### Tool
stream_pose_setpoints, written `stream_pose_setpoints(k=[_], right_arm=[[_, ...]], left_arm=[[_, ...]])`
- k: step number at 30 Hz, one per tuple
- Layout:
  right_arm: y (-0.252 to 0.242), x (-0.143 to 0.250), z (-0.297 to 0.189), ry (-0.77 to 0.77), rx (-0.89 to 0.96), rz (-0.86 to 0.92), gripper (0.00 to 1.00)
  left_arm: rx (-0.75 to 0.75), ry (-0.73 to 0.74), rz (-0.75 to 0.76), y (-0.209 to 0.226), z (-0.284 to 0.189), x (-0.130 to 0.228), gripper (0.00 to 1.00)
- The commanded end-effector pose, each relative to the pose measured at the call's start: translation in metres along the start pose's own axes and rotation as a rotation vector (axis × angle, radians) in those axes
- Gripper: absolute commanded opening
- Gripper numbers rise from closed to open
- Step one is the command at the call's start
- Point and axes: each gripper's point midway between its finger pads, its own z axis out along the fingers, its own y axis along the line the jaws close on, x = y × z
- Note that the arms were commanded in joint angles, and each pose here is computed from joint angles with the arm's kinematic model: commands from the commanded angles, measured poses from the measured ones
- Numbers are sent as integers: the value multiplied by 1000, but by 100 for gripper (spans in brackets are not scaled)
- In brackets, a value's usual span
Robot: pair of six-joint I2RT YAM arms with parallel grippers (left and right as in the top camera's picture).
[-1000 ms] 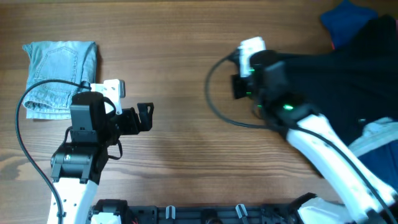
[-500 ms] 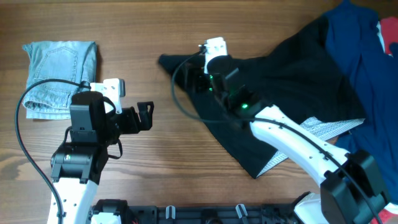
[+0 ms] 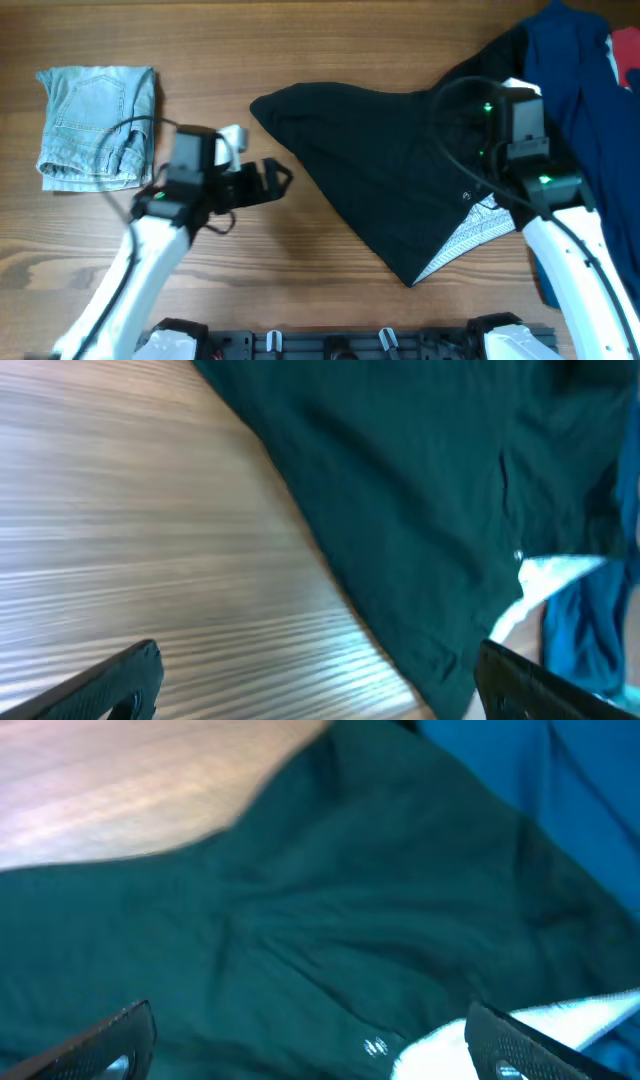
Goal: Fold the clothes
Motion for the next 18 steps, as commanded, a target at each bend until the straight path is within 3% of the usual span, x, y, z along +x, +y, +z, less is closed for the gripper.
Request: stream_pose_setpoints(k=[1,6,11,13,15,16,17,18], right_arm=[[-8,4,-1,18,26,13,100],[-9,7,-1,31,31,12,100],[-10,9,-1,42,35,9,100],[-11,13,-2,55,40,6,100],[-13,17,-2,73,48,-1,100],[-14,18,-2,78,50,-2,100],[-14,19,-2,81,51,-3,100],[-14,20,-2,84,52,-3,100]], left_arm=[[28,99,-80,-19,42,16,100],[35,156,-211,-26,103,28,100],[23,124,-170,-22,148,31,100],[29,100,-145,-23,160,30,94],[52,67,-116,-28,170,26,67],[48,55,-113,-28,171,25,47],[25,31,-113,-24,172,21,15],[0,2,-115,-19,171,15,4]])
